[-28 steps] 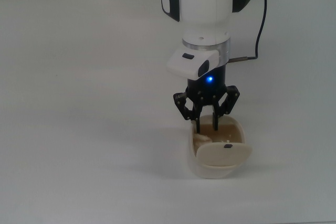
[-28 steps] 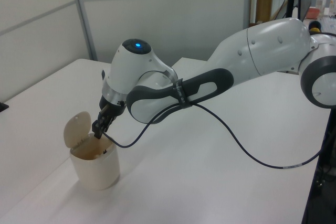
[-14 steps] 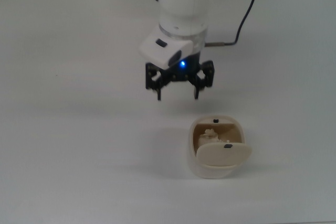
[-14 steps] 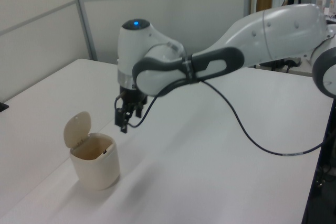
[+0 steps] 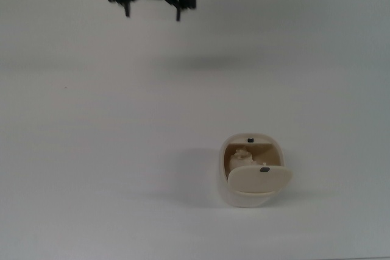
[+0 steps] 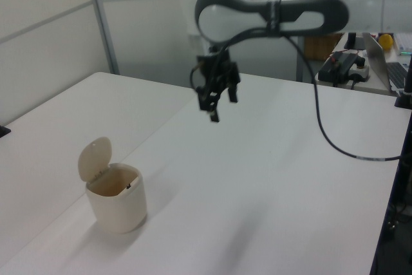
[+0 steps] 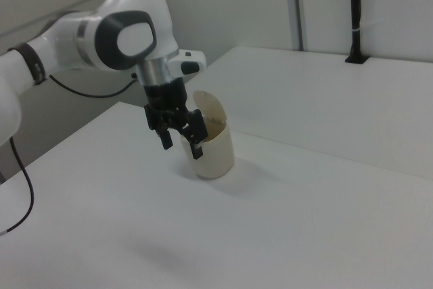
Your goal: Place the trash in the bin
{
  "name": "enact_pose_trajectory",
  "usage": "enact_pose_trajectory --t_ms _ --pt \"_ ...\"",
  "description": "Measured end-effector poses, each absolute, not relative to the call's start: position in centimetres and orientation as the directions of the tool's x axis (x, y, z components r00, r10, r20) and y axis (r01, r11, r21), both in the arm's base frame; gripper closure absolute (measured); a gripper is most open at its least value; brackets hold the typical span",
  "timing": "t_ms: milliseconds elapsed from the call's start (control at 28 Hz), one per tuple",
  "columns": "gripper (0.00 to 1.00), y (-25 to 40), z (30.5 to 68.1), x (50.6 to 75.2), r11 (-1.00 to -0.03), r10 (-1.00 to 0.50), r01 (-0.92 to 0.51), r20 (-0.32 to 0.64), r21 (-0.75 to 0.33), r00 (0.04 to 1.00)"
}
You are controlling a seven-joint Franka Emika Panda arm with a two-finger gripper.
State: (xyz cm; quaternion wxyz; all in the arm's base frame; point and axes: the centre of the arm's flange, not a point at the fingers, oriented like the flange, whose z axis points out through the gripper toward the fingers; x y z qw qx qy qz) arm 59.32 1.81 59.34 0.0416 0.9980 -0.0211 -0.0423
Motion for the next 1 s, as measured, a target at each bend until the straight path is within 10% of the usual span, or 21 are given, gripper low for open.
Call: enact_pose_trajectory --t_ms 1000 --pt "0.00 -2.5 62.2 57.9 -0.992 -0.087 -0.084 -0.026 0.093 0.996"
